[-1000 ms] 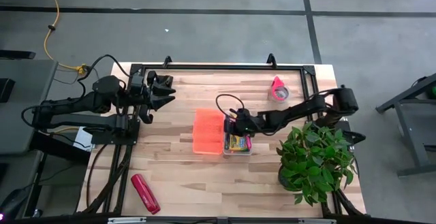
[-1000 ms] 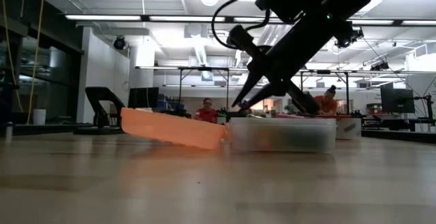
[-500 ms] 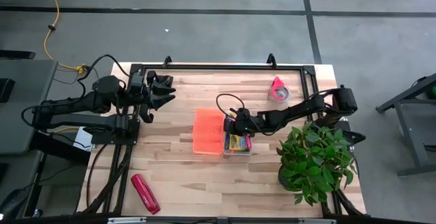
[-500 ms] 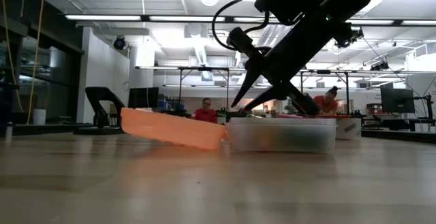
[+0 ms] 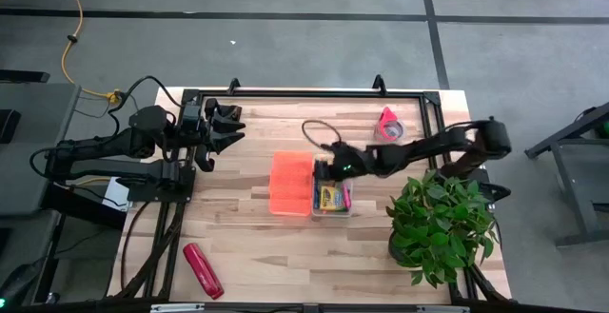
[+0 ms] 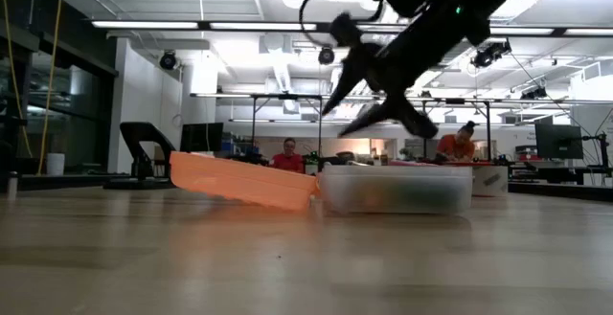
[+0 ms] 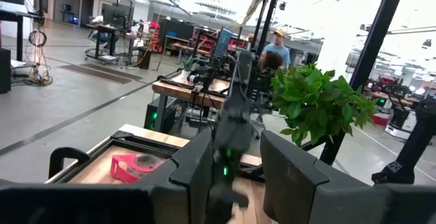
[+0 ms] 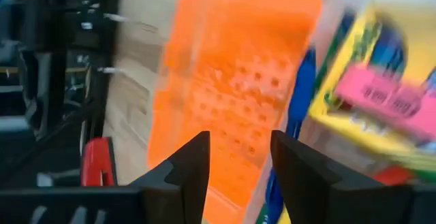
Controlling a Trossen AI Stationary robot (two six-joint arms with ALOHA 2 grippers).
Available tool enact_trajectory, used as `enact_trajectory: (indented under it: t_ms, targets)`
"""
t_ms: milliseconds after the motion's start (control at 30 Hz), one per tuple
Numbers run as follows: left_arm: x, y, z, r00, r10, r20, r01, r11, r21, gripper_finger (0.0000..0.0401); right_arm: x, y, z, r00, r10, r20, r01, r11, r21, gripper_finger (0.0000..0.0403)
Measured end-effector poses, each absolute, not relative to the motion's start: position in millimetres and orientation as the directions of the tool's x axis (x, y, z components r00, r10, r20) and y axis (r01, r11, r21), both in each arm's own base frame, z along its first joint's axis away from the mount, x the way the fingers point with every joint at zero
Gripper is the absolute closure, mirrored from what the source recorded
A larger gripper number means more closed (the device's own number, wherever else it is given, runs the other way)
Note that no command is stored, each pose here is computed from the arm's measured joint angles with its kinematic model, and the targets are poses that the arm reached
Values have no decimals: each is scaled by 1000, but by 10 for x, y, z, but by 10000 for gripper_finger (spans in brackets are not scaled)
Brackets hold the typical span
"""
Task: Pack school essentials
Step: Close the supply box
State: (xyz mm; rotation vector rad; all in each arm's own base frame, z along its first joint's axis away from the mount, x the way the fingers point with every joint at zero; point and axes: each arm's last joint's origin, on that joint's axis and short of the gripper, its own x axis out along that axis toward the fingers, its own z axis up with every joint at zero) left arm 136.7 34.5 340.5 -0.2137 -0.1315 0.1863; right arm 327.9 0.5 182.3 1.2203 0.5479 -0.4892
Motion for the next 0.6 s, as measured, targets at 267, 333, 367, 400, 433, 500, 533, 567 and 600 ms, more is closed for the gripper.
enact_trajectory:
  t_ms: [267, 333, 367, 400, 433, 500, 533, 567, 600]
  targets:
    - [1367, 345, 3404, 974, 197, 109, -170, 960, -222, 286, 2873, -76, 2479, 830, -99, -549, 474, 644, 600, 255]
    - [1368, 345, 3404, 974, 197, 109, -170, 960, -222, 286, 2772, -31, 2590, 836, -134, -533, 453, 717, 530, 262]
    - [1368, 345, 3403, 974, 197, 109, -170, 960, -222, 286, 2732, -4, 2627, 836, -148, -529, 446, 744, 497, 268]
    - [1368, 345, 3404, 974, 197, 109, -170, 960, -222, 286, 2702, 25, 2657, 837, -166, -522, 443, 765, 467, 278]
    - [1368, 345, 3404, 974, 197, 109, -170, 960, -222, 286, 2684, 50, 2682, 842, -172, -512, 433, 781, 450, 289]
    - [1368, 345, 3404, 974, 197, 109, -170, 960, -222, 286, 2677, 94, 2700, 848, -178, -499, 417, 806, 421, 316]
    - [1368, 345, 3404, 974, 197, 109, -170, 960, -222, 286, 2680, 116, 2698, 849, -173, -499, 404, 821, 403, 332]
    - [1368, 345, 3404, 974, 197, 109, -170, 960, -222, 286, 2681, 132, 2696, 850, -169, -499, 392, 835, 386, 349]
    - [1368, 345, 3404, 974, 197, 109, -170, 960, -222, 286, 2684, 143, 2692, 850, -165, -500, 383, 846, 372, 367]
